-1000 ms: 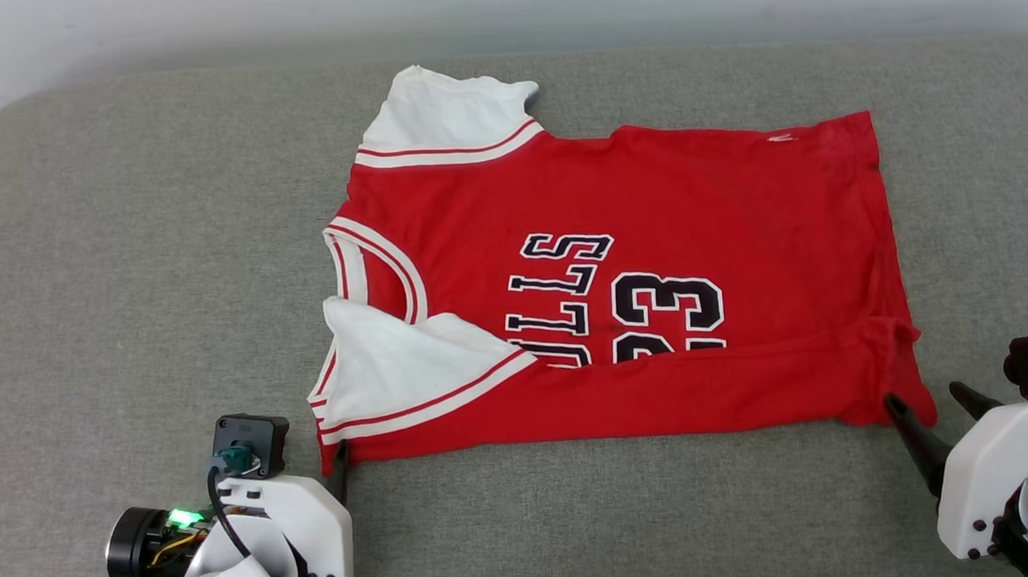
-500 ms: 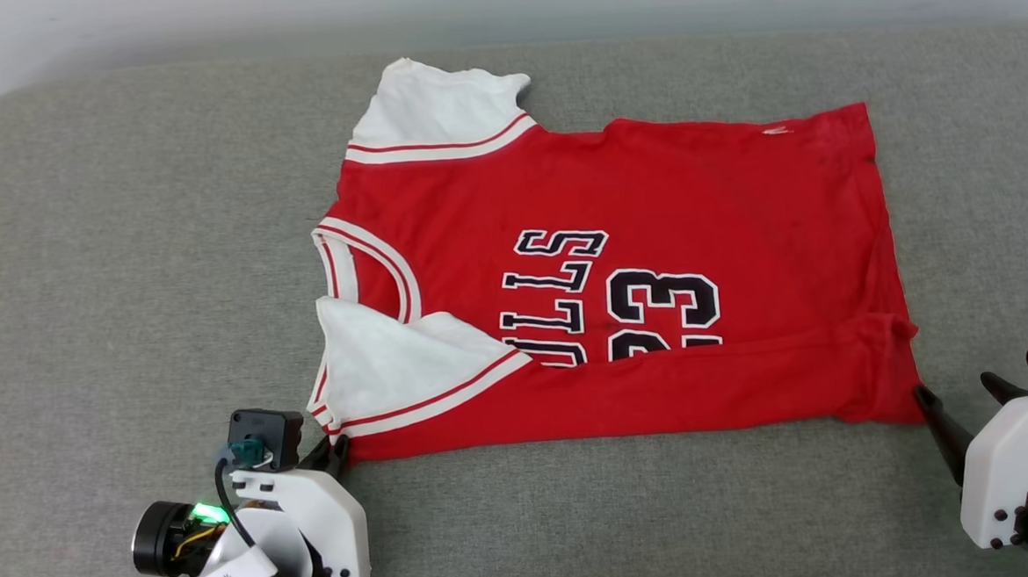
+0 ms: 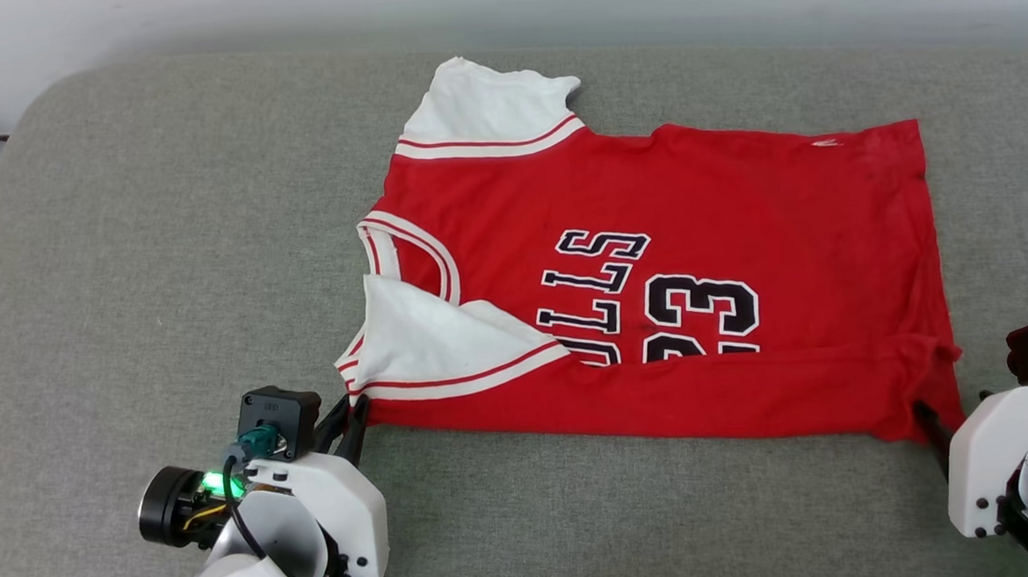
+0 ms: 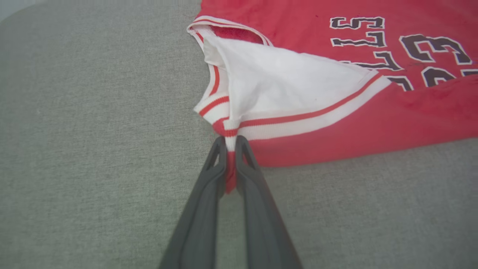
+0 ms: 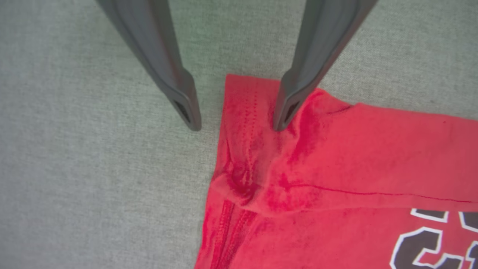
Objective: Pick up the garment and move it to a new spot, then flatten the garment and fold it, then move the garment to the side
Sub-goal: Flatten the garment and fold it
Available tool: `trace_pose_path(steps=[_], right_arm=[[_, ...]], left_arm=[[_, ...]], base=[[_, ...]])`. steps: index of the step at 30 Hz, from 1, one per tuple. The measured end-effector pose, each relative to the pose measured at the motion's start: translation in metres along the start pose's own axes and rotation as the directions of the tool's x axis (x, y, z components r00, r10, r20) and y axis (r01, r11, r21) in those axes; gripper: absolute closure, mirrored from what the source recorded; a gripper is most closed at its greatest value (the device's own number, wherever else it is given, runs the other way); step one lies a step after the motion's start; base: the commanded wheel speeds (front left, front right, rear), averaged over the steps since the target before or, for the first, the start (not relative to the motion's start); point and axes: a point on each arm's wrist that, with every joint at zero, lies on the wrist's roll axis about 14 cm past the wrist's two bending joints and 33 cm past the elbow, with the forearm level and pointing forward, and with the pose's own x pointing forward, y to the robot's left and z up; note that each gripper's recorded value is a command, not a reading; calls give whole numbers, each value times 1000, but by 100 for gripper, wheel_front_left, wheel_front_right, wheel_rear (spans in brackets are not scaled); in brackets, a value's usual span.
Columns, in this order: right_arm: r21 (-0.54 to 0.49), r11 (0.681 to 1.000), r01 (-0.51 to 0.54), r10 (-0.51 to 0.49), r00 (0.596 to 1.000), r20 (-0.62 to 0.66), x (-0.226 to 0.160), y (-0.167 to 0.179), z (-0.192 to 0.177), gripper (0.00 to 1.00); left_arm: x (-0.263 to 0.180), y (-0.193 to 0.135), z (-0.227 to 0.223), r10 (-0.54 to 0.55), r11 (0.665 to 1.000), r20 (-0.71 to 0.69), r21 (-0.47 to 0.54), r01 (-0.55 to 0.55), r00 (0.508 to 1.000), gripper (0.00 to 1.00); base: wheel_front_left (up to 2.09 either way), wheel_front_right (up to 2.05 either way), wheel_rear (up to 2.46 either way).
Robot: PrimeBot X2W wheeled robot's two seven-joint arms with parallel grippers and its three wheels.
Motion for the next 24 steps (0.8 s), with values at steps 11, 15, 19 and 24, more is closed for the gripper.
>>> trace_pose_path(steps=[11, 15, 19, 24], right_arm=[[5, 1000, -19, 19, 984, -174, 20, 11, -34, 60], [19, 999, -31, 34, 980, -195, 21, 14, -39, 100], [32, 999, -25, 30, 982, -187, 18, 11, -37, 100], [50, 999, -6, 14, 987, -158, 8, 3, -32, 100]], left_arm=[[3, -3, 2, -16, 1000, 3, 20, 15, 1000, 100], [4, -1, 3, -13, 999, 2, 30, 13, 1000, 100], [2, -1, 2, -15, 999, -2, 36, 15, 1000, 100], [-7, 1, -6, -13, 999, -27, 45, 14, 1000, 100]], base=[[0, 0, 0], [0, 0, 0], [0, 0, 0], [0, 0, 0]])
